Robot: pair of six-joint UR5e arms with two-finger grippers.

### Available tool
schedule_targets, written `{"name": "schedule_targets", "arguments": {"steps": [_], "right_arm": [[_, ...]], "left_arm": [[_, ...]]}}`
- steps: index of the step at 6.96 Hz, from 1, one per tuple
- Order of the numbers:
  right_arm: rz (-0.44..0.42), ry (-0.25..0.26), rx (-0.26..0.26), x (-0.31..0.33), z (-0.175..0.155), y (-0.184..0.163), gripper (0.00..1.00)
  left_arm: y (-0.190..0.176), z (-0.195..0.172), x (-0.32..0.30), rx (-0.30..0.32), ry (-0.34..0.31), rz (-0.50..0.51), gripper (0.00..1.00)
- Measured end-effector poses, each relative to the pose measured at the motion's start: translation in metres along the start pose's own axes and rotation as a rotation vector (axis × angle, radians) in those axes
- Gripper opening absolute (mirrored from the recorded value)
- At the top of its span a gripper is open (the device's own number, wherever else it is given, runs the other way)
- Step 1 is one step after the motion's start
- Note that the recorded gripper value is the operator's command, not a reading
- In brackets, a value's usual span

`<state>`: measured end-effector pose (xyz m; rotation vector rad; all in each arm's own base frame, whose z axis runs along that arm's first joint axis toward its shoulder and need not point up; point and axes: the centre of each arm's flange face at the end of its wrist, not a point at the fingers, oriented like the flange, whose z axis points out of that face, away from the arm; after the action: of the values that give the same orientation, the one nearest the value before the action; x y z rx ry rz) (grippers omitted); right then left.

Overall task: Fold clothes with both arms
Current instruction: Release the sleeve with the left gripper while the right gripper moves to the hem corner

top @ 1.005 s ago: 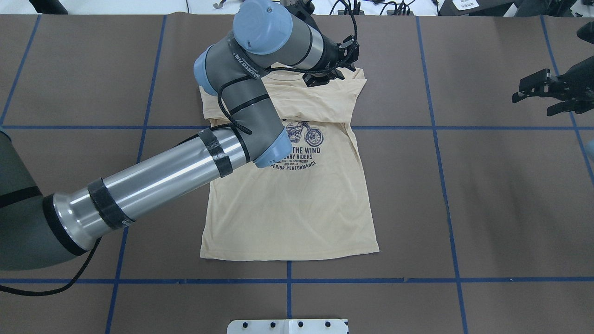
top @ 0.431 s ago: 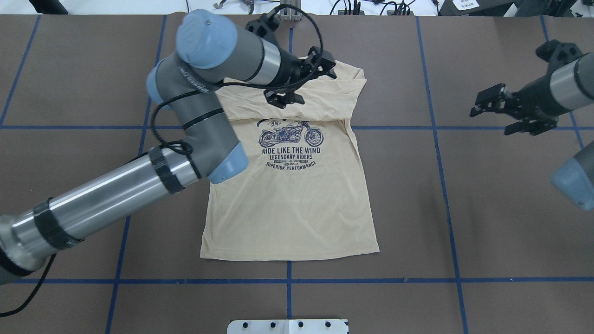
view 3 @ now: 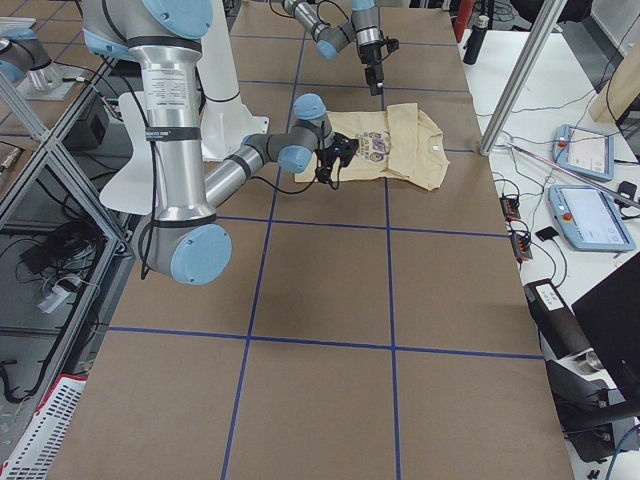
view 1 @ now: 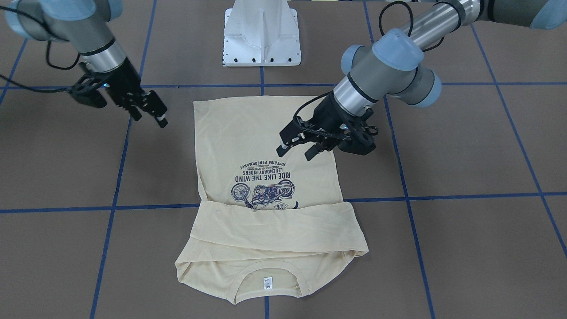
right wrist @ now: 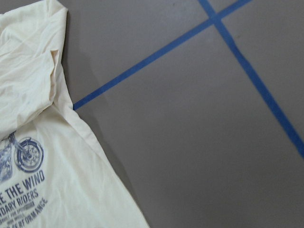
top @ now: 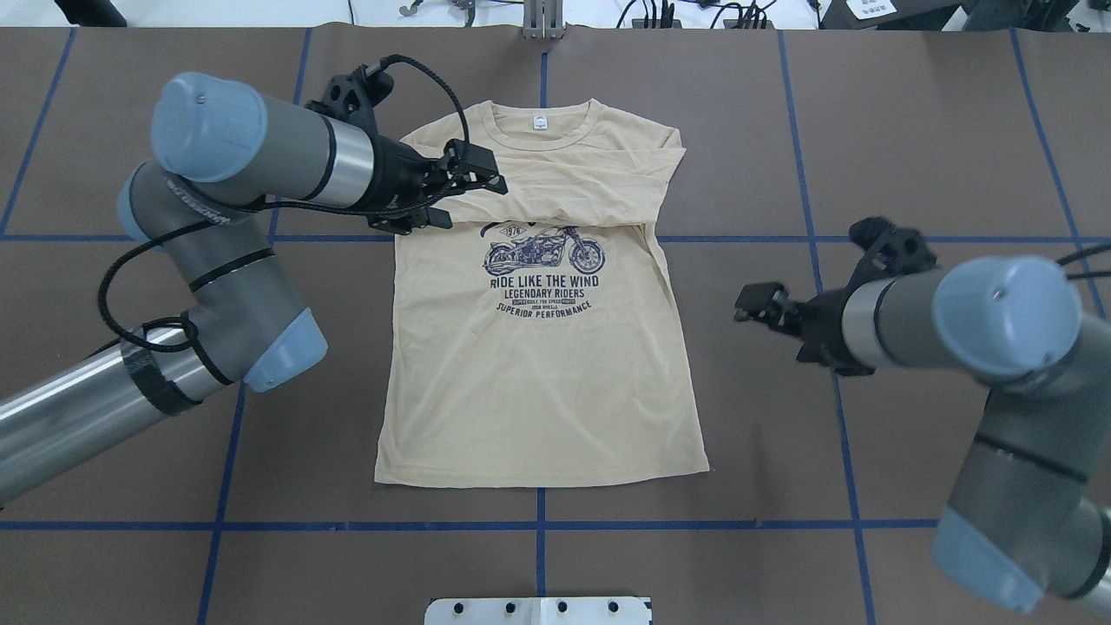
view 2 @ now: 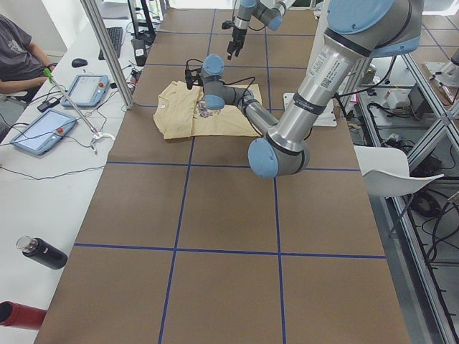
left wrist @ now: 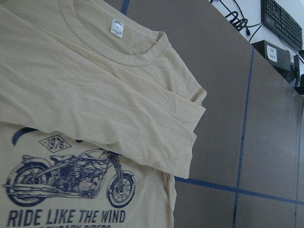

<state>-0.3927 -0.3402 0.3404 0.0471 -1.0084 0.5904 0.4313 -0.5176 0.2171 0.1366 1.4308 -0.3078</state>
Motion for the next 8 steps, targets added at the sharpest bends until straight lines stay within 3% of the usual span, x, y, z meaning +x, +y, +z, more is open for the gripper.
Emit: {"name": "schedule_targets", "arguments": {"steps": [1, 3, 8], "right_arm": [[0.013, 0.006, 0.038, 0.005, 0.016, 0.058, 0.96], [0.057, 0.026, 0.055, 0.012, 0.038, 0.111, 0.96], [0.093, 0.047, 0.054, 0.012, 0.058, 0.126, 0.83]], "left_arm": [[-0.009, -0.016, -0.012, -0.002, -0.006, 0.029, 0.94], [-0.015, -0.025, -0.019, -0.009, -0.011, 0.043, 0.94], [-0.015, -0.025, -0.020, -0.012, -0.011, 0.034, 0.94]]}}
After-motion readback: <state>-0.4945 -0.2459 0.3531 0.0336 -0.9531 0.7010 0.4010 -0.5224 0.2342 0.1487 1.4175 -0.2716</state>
